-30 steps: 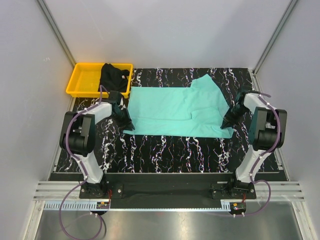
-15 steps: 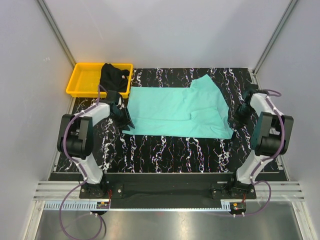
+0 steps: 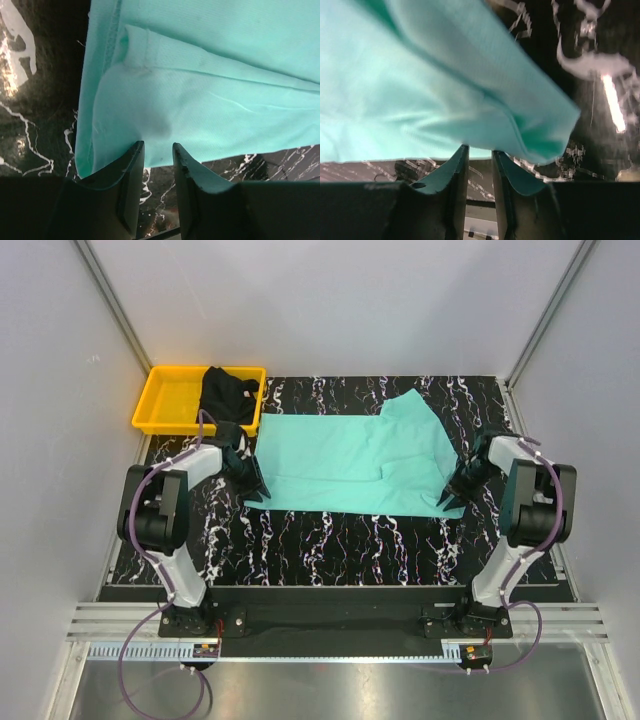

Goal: Fold and stack the t-shirts
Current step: Fold the tshirt

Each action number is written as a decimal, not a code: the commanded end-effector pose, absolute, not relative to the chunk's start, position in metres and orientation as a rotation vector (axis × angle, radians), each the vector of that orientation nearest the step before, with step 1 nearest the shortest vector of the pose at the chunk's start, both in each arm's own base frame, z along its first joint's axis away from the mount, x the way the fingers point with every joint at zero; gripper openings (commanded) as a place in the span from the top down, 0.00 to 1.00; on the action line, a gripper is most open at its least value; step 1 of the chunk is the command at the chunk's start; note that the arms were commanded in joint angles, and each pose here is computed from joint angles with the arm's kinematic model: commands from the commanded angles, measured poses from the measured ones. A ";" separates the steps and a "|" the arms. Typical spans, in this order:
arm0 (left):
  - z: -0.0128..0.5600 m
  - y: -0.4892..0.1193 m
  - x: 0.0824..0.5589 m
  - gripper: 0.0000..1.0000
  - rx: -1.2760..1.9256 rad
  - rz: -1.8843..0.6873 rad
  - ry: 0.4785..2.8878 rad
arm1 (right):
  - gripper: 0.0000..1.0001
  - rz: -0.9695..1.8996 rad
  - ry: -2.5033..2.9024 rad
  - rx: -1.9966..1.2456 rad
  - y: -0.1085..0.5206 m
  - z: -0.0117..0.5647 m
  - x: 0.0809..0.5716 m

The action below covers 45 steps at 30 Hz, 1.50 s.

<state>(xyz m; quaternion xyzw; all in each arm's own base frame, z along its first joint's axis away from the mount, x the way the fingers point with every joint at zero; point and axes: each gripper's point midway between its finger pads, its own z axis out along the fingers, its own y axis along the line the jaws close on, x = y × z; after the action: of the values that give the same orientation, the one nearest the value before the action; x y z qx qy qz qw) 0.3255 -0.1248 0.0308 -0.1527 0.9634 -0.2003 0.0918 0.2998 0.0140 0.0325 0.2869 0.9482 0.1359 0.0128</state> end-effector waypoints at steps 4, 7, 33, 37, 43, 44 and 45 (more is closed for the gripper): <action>0.021 -0.116 0.337 0.68 -0.470 -0.543 2.859 | 0.66 0.312 2.947 0.947 -0.005 0.013 0.315; 0.015 -0.111 0.330 0.68 -0.485 -0.529 2.873 | 0.63 0.273 2.991 0.943 -0.008 0.005 0.307; 0.015 -0.109 0.217 0.67 -0.659 -0.588 2.905 | 0.51 0.223 2.885 1.309 -0.035 0.042 0.220; 0.028 -0.120 0.207 0.66 -0.604 -0.646 2.881 | 0.51 0.231 2.780 1.239 -0.043 0.078 0.230; 0.086 -0.123 0.228 0.49 -0.521 -0.680 2.718 | 0.48 0.423 2.584 1.026 -0.025 0.135 0.277; 0.105 -0.124 0.243 0.47 -0.492 -0.683 2.660 | 0.45 0.466 2.549 0.976 -0.021 0.139 0.293; 0.114 -0.123 0.250 0.44 -0.464 -0.671 2.633 | 0.43 0.489 2.556 0.950 -0.018 0.139 0.308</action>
<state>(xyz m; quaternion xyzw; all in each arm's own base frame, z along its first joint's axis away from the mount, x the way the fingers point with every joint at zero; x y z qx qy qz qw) 0.2134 -0.1232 0.0664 -0.1848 0.9499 -0.2288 0.1058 0.2678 -0.0306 0.1241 0.3721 0.9078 0.1266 0.1463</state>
